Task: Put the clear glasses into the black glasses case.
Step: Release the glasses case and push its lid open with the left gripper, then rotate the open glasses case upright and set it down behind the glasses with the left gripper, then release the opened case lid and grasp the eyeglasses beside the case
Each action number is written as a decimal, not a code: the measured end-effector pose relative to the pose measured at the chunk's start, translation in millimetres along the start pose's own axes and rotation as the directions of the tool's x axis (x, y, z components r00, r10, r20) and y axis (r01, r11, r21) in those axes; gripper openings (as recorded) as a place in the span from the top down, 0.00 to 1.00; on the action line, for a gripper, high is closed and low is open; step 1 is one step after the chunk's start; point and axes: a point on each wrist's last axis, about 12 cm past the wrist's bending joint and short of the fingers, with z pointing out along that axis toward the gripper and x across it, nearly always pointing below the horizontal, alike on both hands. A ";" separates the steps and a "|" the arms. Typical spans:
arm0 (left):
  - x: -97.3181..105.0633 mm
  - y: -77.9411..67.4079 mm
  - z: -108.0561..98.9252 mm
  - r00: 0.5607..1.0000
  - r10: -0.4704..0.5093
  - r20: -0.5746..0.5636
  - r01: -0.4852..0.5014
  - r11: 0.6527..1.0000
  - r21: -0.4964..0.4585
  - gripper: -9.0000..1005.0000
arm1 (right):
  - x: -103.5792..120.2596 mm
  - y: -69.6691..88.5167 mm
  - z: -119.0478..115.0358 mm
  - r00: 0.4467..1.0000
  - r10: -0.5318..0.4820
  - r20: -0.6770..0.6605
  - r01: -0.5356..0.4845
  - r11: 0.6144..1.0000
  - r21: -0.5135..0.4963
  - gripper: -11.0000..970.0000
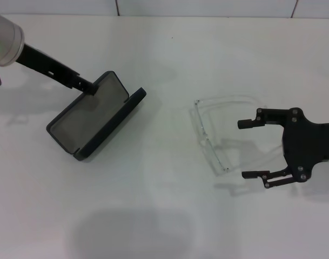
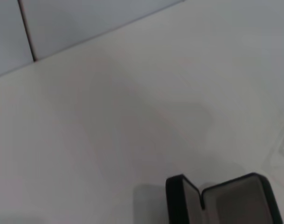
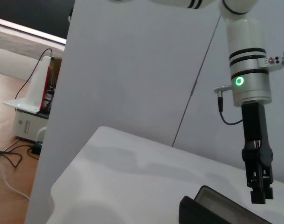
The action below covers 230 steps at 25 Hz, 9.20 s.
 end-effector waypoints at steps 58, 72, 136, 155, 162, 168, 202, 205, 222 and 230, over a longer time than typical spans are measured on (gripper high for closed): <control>-28.4 -28.1 30.0 0.946 0.313 0.086 -0.299 0.943 -0.145 0.83 | 0.1 5.2 11.9 1.000 -0.028 0.001 0.028 0.999 -0.037 0.16; -35.0 -58.7 70.0 0.756 0.637 0.151 -0.565 0.752 -0.340 0.83 | 3.5 7.8 9.8 1.000 -0.027 -0.007 0.027 1.000 -0.014 0.16; 8.3 -112.3 109.5 0.429 0.899 0.089 -0.707 0.395 -0.587 0.60 | 8.4 18.4 3.2 0.999 -0.030 -0.018 0.030 1.000 0.007 0.16; -8.4 -115.3 83.5 0.520 0.824 0.227 -0.736 0.567 -0.371 0.52 | 8.9 19.8 4.1 1.000 -0.024 -0.016 0.024 1.000 0.006 0.16; -15.6 -105.0 49.7 0.540 0.600 0.590 -0.642 0.747 -0.171 0.52 | 9.6 21.2 4.5 0.999 -0.029 -0.015 0.029 1.000 0.006 0.16; -8.6 -60.3 25.9 0.480 0.207 0.853 -0.402 0.915 0.004 0.52 | 9.5 21.7 1.4 1.000 -0.025 -0.006 0.025 0.999 0.040 0.16; 81.2 -32.3 63.4 0.307 0.145 0.940 -0.053 0.989 -0.135 0.52 | -95.9 -95.4 102.9 0.679 -0.314 -0.664 0.044 0.920 -0.390 0.16; 83.5 -31.8 63.9 0.312 0.142 0.939 -0.047 0.990 -0.134 0.52 | -94.4 -98.9 103.1 0.670 -0.378 -0.640 0.122 0.905 -0.407 0.16; 88.4 -27.9 63.5 0.298 0.100 0.949 0.016 0.994 -0.109 0.52 | -106.1 -95.7 131.3 0.477 -0.766 -0.432 0.319 0.609 -0.726 0.19; 92.8 -28.5 67.5 0.294 0.067 0.953 0.054 0.995 -0.086 0.52 | -93.4 -82.1 135.2 0.434 -0.825 -0.362 0.311 0.515 -0.799 0.20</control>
